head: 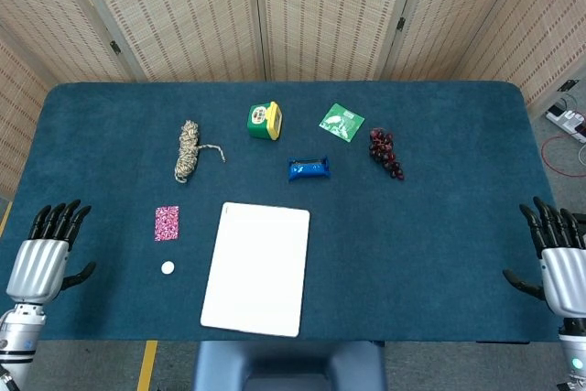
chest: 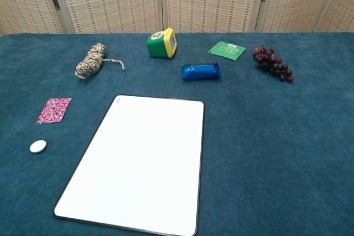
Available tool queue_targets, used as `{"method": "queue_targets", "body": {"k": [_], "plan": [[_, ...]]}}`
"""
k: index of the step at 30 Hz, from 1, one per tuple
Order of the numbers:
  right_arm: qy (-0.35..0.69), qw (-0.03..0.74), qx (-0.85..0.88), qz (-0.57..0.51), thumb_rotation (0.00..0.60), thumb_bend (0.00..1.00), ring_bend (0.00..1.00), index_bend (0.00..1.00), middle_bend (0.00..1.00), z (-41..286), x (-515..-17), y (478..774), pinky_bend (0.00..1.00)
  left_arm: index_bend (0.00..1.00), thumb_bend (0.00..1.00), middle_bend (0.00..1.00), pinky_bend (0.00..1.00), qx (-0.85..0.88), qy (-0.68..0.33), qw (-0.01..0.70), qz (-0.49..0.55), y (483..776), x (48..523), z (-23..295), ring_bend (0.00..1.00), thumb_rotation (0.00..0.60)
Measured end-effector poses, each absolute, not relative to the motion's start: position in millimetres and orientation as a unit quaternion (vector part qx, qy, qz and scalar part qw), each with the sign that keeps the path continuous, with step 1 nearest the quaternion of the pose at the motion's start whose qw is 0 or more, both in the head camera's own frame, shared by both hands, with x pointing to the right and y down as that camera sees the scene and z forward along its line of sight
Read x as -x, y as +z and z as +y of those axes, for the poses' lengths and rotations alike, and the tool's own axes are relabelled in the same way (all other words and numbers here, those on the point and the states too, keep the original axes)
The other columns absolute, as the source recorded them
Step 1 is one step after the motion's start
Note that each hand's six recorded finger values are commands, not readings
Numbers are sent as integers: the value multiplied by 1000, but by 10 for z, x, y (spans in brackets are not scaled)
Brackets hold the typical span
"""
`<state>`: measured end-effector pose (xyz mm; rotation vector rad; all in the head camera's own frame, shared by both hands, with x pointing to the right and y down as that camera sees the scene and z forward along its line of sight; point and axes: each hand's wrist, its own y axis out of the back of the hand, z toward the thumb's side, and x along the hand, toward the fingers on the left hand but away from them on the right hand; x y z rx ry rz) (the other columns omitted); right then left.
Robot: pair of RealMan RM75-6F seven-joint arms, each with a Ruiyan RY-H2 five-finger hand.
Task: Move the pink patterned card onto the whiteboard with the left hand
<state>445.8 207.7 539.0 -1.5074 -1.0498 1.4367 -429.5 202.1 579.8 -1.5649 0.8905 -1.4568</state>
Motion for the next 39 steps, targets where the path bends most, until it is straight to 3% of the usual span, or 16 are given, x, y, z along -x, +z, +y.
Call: {"method": "queue_targets", "body": {"k": [8, 12, 18, 21, 27, 39], "plan": [[565, 395, 596, -412, 600, 114, 47, 0, 0, 2071, -4452, 5369, 0, 136, 258, 163, 9, 640, -564, 414, 317, 5957, 4136, 1788, 190, 600], [566, 393, 597, -411, 600, 113, 45, 0, 0, 2066, -4452, 5376, 0, 169, 258, 223, 75, 648, -559, 422, 297, 6046, 4031, 1651, 253, 600], [565, 392, 601, -407, 600, 114, 48, 0, 0, 2048, -4432, 5398, 0, 191, 258, 245, 64, 660, -555, 435, 258, 6243, 3871, 1481, 267, 600], [566, 392, 601, -406, 600, 114, 46, 0, 0, 2047, -4429, 5404, 0, 179, 258, 227, 3, 666, -558, 434, 238, 6356, 3796, 1430, 221, 600], [567, 392, 600, -407, 600, 113, 48, 0, 0, 2029, -4448, 5400, 0, 153, 252, 112, 0, 682, -575, 402, 206, 6592, 3674, 1386, 88, 600], [569, 389, 601, -405, 600, 114, 47, 0, 0, 2001, -4464, 5438, 0, 165, 251, 4, 0, 700, -601, 350, 162, 6965, 3433, 1377, 0, 600]]}}
